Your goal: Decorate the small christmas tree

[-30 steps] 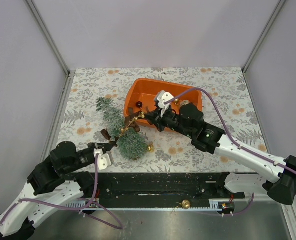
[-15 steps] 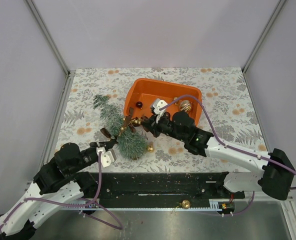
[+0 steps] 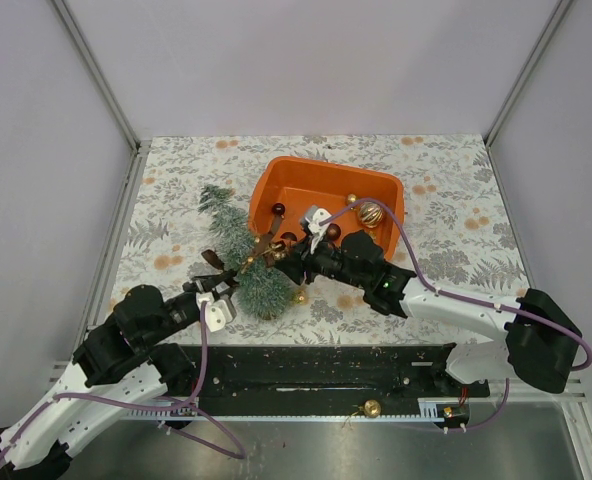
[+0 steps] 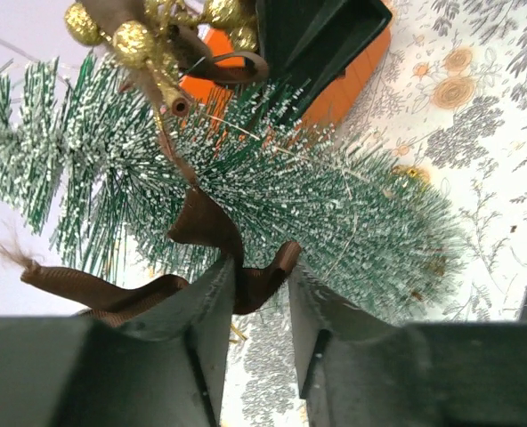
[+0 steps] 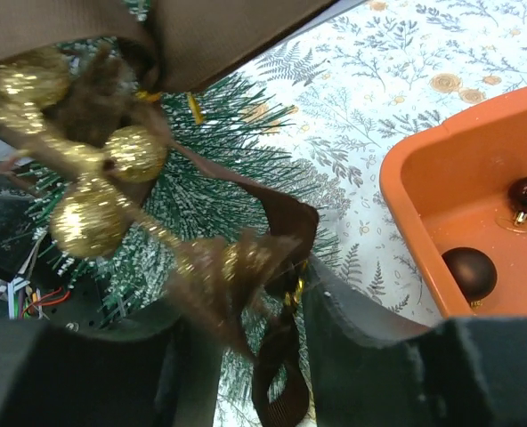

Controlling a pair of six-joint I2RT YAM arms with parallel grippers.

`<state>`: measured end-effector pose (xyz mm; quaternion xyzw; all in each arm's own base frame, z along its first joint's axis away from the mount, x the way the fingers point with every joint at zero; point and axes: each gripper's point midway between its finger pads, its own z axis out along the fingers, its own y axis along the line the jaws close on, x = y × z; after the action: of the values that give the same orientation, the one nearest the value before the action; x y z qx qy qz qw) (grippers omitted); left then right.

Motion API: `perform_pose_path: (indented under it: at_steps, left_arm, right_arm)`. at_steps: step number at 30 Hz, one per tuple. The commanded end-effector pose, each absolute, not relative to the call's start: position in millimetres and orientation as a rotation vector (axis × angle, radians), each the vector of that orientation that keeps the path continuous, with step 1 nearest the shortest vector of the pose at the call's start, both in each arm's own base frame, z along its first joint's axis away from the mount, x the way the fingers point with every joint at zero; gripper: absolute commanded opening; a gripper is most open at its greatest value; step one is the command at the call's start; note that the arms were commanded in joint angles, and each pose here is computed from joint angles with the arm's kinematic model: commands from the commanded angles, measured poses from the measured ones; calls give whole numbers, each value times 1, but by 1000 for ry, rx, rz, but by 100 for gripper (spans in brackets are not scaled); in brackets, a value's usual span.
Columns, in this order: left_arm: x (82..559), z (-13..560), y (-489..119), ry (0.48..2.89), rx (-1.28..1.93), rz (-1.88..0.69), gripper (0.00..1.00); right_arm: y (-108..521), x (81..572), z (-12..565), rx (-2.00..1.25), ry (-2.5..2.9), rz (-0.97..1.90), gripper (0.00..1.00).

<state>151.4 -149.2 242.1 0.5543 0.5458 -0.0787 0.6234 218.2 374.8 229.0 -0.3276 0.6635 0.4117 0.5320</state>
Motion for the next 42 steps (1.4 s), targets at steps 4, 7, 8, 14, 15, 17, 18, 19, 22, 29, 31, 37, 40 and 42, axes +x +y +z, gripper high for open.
perform_pose_path:
  at_steps: [4,7,8,14,15,17,18,19,22,29,31,37,40,42]
  left_arm:
    - [150,253,-152,1228,1238,-210,48]
    - [151,254,-150,1233,1228,-199,54]
    - [151,255,-149,1233,1226,-195,55]
    - [150,263,-139,1234,1204,-164,71]
    - [149,264,-137,1237,1200,-159,76]
    - [146,266,-133,1234,1198,-157,85]
    - [145,267,-131,1236,1197,-154,89]
    - [143,269,-129,1233,1193,-155,93]
    - [139,276,-121,1235,1177,-146,97]
    - [123,299,-109,1211,1151,-178,99]
    - [121,310,-105,1232,1093,-200,99]
    - [127,320,-105,1337,978,-262,99]
    - [134,315,-113,1402,974,-282,99]
    - [139,311,-120,1447,968,-301,99]
  right_arm:
    - [377,205,236,-784,1546,1070,56]
    - [372,198,233,-798,1565,1076,61]
    - [369,196,233,-802,1569,1077,62]
    - [338,179,249,-838,1584,1024,73]
    - [331,177,255,-836,1582,1009,75]
    - [318,175,265,-820,1579,977,78]
    - [311,175,271,-806,1574,956,79]
    - [306,175,277,-798,1568,942,79]
    - [294,173,294,-771,1546,925,75]
    - [312,168,316,-758,1496,1036,58]
    - [323,169,319,-771,1481,1073,54]
    - [349,178,306,-788,1489,1119,43]
    - [355,183,297,-787,1499,1109,39]
    - [357,187,295,-782,1487,1098,37]
